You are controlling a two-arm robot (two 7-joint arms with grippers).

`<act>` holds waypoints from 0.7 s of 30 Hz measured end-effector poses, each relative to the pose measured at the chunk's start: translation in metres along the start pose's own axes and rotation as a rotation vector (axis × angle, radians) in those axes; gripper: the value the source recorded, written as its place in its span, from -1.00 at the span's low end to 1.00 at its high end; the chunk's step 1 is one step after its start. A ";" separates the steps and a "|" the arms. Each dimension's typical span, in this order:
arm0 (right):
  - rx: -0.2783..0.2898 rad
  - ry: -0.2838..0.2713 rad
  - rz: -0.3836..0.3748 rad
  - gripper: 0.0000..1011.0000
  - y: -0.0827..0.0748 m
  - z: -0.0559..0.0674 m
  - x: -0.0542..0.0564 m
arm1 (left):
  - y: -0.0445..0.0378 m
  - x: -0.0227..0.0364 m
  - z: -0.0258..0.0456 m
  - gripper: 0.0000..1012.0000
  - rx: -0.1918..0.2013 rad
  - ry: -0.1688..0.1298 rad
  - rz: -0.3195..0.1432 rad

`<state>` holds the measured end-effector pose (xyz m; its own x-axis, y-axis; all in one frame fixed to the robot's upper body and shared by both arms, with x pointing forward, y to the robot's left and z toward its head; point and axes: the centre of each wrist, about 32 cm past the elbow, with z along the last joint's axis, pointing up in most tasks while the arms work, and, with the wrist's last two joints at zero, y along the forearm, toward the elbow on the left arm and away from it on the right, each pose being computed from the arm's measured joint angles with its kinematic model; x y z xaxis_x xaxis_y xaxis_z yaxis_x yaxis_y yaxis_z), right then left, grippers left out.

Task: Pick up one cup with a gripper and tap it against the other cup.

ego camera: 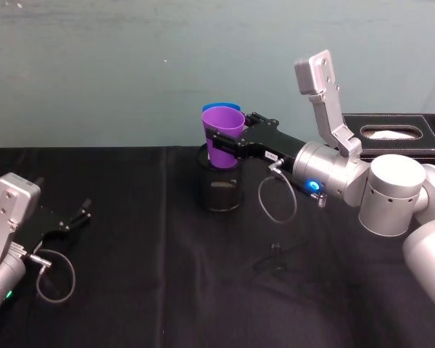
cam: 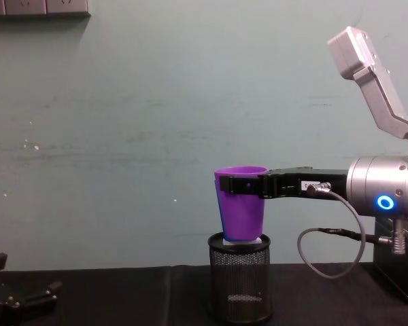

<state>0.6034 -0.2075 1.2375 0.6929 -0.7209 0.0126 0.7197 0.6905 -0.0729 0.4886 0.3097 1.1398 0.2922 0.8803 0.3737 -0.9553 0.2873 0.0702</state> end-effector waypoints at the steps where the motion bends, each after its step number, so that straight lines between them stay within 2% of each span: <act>1: 0.000 0.000 0.000 0.46 0.000 0.000 0.000 | 0.0000 0.0000 0.0000 0.98 0.000 0.000 0.000; 21: 0.000 0.000 0.000 0.46 0.000 0.000 0.000 | 0.0000 0.0000 0.0000 0.98 0.000 0.000 0.000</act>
<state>0.6034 -0.2075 1.2375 0.6929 -0.7209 0.0126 0.7197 0.6904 -0.0729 0.4886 0.3097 1.1398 0.2923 0.8803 0.3738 -0.9552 0.2874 0.0703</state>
